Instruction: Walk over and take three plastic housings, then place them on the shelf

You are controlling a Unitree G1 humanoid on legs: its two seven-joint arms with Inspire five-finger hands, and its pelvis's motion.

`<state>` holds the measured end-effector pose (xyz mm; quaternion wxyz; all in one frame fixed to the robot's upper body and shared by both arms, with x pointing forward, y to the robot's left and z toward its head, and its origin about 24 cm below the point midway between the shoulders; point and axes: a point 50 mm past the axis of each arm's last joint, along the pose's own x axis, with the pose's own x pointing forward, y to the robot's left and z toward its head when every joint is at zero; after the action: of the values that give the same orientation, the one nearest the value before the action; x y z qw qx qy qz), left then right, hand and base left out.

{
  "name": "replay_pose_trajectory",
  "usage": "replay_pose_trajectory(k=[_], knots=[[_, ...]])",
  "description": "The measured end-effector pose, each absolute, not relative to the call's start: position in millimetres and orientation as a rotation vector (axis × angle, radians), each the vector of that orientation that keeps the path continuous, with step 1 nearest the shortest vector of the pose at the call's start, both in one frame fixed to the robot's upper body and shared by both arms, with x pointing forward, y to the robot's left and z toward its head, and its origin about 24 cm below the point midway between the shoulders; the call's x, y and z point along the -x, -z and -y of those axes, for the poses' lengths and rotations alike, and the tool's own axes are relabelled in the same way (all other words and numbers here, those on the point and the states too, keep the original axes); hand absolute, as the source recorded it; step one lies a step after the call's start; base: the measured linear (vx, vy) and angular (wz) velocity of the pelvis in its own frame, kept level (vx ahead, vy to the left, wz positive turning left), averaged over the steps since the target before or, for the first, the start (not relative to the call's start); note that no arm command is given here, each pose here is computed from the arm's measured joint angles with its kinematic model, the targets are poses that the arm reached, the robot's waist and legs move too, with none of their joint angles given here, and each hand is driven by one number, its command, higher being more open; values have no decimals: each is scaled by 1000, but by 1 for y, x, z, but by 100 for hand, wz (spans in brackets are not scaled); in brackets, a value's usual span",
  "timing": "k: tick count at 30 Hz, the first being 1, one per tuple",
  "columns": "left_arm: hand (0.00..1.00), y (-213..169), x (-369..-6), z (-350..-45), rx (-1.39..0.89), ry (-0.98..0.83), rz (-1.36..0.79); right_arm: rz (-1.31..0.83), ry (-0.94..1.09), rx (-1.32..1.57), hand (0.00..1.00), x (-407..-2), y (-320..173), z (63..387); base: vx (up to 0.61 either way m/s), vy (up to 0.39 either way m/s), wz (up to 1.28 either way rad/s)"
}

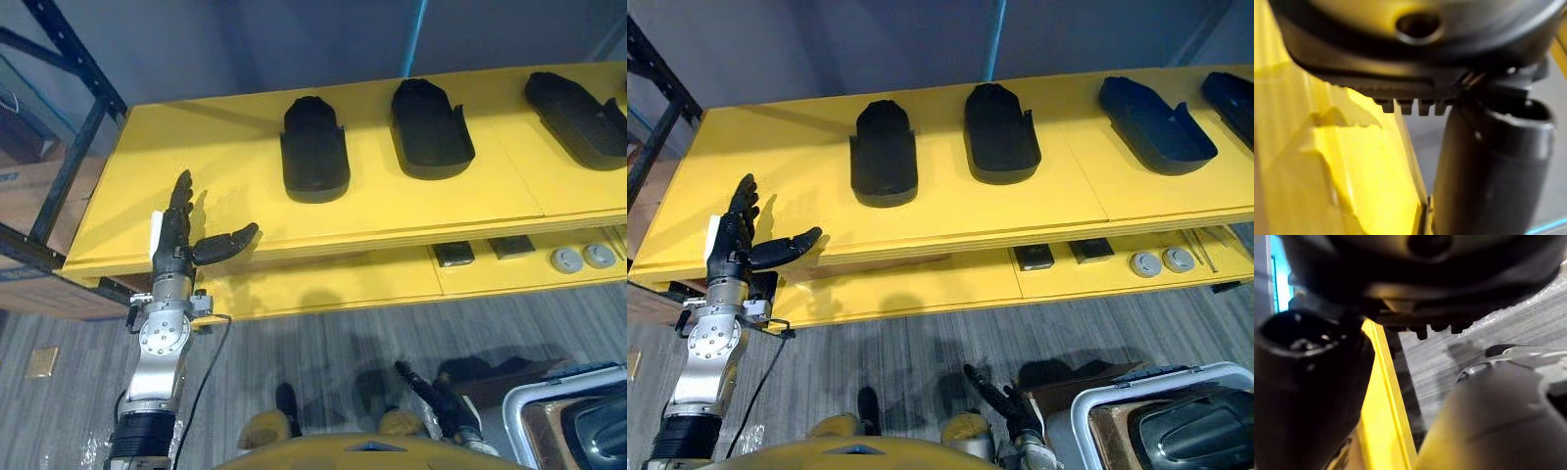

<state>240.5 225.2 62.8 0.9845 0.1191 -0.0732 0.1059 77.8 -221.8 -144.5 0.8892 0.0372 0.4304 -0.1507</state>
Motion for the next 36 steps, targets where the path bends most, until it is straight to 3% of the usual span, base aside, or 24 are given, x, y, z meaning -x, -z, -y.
replay_pose_trajectory(k=[5,14,20,30,36], knots=[[100,-64,-243,-212,-226,-157,180,-898,330,-107,100,-76,145,222,-163,26,13],[100,-128,-275,-184,-190,-60,483,-903,339,-136,100,-72,146,223,-36,29,-16],[100,-160,-288,-179,-162,-168,641,-908,307,-139,100,-72,146,218,22,18,-14],[100,-175,-320,-185,-259,-276,627,-869,266,-128,100,-87,142,217,18,7,-8],[100,-177,-325,-186,-297,-247,606,-854,257,-125,100,-90,140,217,21,5,-4]])
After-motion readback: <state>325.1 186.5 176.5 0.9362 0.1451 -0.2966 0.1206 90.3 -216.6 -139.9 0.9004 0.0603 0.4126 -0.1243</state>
